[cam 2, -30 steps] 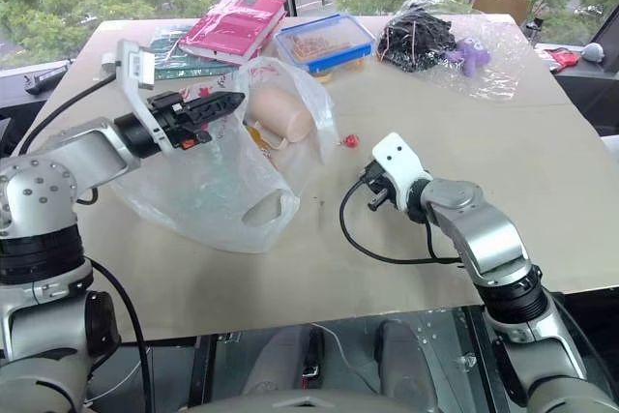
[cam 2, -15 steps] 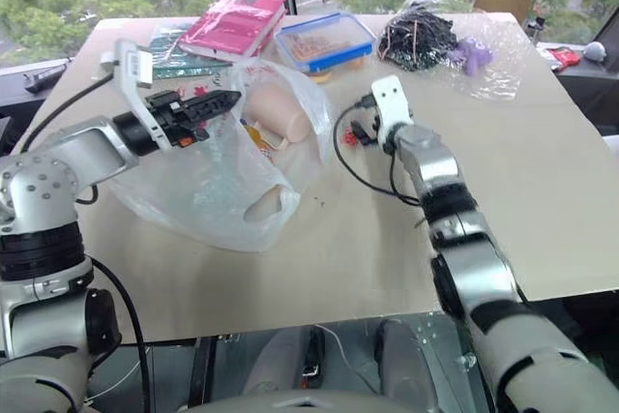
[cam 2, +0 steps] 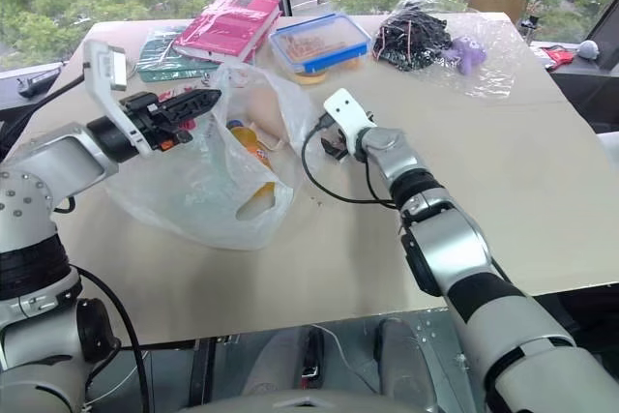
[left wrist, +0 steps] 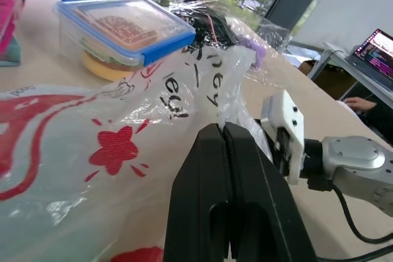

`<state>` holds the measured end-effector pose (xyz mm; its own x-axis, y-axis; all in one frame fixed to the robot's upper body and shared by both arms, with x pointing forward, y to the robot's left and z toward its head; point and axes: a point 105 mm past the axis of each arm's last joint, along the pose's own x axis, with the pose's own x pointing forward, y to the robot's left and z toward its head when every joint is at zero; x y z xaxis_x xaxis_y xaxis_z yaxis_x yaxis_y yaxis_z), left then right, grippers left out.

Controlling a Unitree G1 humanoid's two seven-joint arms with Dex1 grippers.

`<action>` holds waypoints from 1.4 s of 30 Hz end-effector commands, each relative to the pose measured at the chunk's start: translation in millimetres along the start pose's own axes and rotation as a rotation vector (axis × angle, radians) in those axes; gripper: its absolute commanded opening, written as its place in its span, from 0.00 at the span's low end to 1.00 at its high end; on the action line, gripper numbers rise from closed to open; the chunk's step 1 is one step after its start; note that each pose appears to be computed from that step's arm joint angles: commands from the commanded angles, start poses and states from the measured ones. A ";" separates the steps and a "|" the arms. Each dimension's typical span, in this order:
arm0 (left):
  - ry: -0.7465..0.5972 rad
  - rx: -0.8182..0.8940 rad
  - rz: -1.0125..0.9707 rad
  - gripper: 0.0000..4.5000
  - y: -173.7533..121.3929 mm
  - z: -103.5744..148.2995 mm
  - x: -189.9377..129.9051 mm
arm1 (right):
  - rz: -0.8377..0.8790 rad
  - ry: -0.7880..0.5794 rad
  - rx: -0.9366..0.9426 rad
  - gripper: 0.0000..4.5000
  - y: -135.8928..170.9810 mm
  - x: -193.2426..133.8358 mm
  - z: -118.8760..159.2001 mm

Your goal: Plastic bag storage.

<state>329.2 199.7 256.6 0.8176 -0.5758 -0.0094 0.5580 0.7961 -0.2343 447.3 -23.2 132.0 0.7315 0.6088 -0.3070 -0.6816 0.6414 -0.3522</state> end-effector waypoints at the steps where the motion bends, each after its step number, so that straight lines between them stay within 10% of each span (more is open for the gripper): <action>1: -0.033 0.022 -0.026 0.00 -7.7 9.0 -0.9 | 0.089 0.035 -0.034 0.97 7.2 -19.7 -23.5; 25: -0.032 0.031 -0.050 0.00 -10.4 12.2 5.4 | -0.136 -0.001 0.222 0.97 -21.3 -7.6 -14.6; 32: -0.037 0.035 -0.039 0.00 -10.6 14.5 3.9 | -0.067 -0.010 0.212 0.29 -9.4 -3.7 -13.1; 42: -0.044 0.024 -0.057 0.00 -13.6 13.5 8.0 | -0.070 -0.082 0.225 0.29 -21.0 -33.9 -4.2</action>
<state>335.0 188.9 255.9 0.7993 -0.6008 -0.0128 0.5804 0.7772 -0.2431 441.3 -53.4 123.7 0.7737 0.5727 -0.2708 -0.6222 0.7675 -0.1546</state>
